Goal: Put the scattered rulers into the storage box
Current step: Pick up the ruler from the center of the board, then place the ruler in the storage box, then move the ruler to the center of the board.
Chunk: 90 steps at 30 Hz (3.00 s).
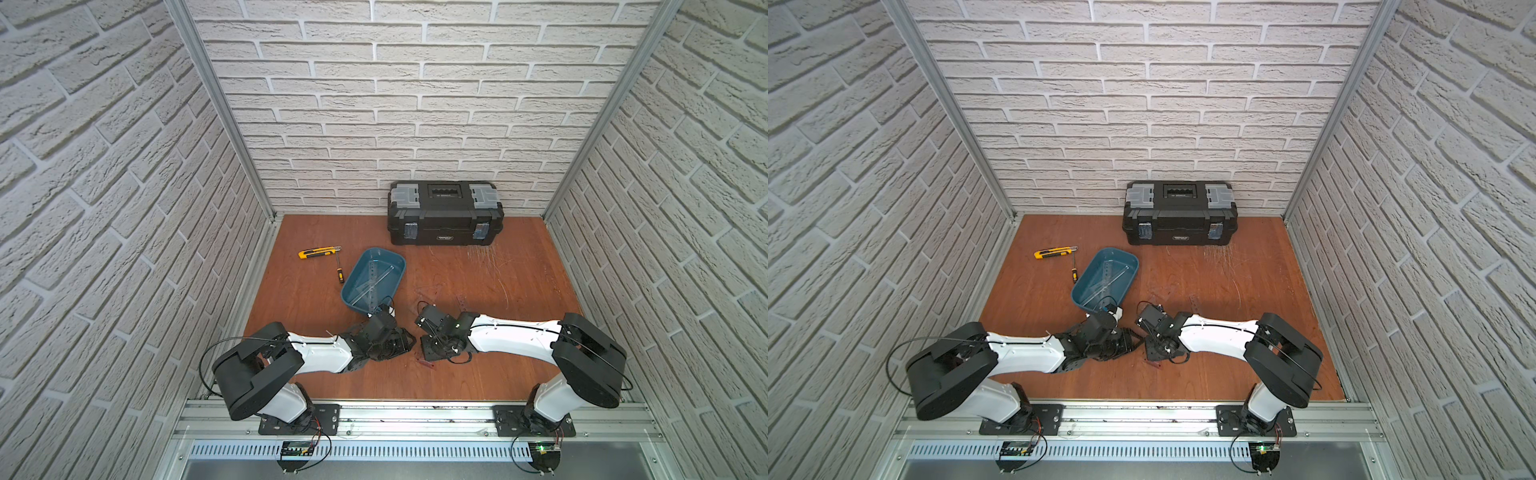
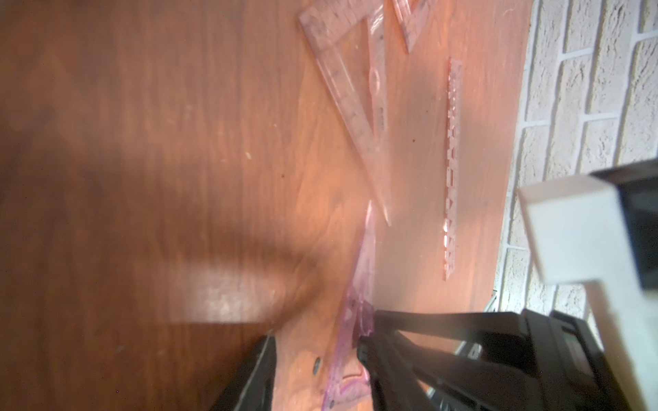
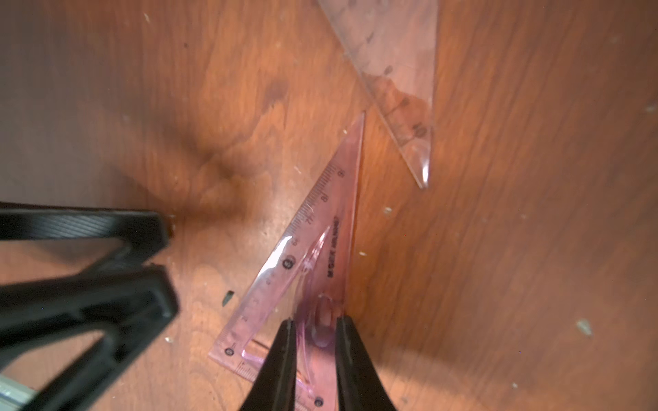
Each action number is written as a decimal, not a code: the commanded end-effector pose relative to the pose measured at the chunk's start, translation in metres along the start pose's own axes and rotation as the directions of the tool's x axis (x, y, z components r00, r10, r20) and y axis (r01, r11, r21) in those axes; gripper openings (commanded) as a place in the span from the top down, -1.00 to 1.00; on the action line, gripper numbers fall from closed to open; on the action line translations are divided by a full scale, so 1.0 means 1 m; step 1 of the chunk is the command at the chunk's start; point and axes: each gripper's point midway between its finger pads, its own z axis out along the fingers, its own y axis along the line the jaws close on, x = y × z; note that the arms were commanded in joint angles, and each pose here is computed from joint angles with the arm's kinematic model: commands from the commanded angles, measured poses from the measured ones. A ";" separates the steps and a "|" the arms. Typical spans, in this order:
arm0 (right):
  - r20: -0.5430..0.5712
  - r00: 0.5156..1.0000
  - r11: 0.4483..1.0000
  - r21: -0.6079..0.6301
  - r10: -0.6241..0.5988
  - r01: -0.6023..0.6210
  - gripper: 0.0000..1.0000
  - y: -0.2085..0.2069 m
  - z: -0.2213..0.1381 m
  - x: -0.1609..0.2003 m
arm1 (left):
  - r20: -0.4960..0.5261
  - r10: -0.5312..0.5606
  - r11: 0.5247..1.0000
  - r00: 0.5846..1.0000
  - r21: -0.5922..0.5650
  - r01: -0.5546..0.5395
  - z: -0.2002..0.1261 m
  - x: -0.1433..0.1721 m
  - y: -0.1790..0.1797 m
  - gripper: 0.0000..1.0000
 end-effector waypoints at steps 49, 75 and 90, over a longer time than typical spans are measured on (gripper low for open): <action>0.238 0.966 0.993 -0.085 0.100 -0.082 -0.15 -0.051 -0.114 -0.019 | -0.016 0.092 0.996 0.996 -0.010 -0.092 -0.060 -0.015 -0.035 1.00; 0.212 0.976 0.988 -0.157 0.050 -0.017 -0.12 -0.019 -0.107 -0.078 | -0.015 0.069 0.994 0.998 -0.086 -0.070 -0.114 -0.172 0.002 0.43; 0.079 0.991 0.993 0.055 -0.104 0.100 0.07 -0.024 -0.050 -0.106 | 0.191 0.105 0.980 0.976 -0.187 -0.068 -0.190 -0.157 -0.014 -0.70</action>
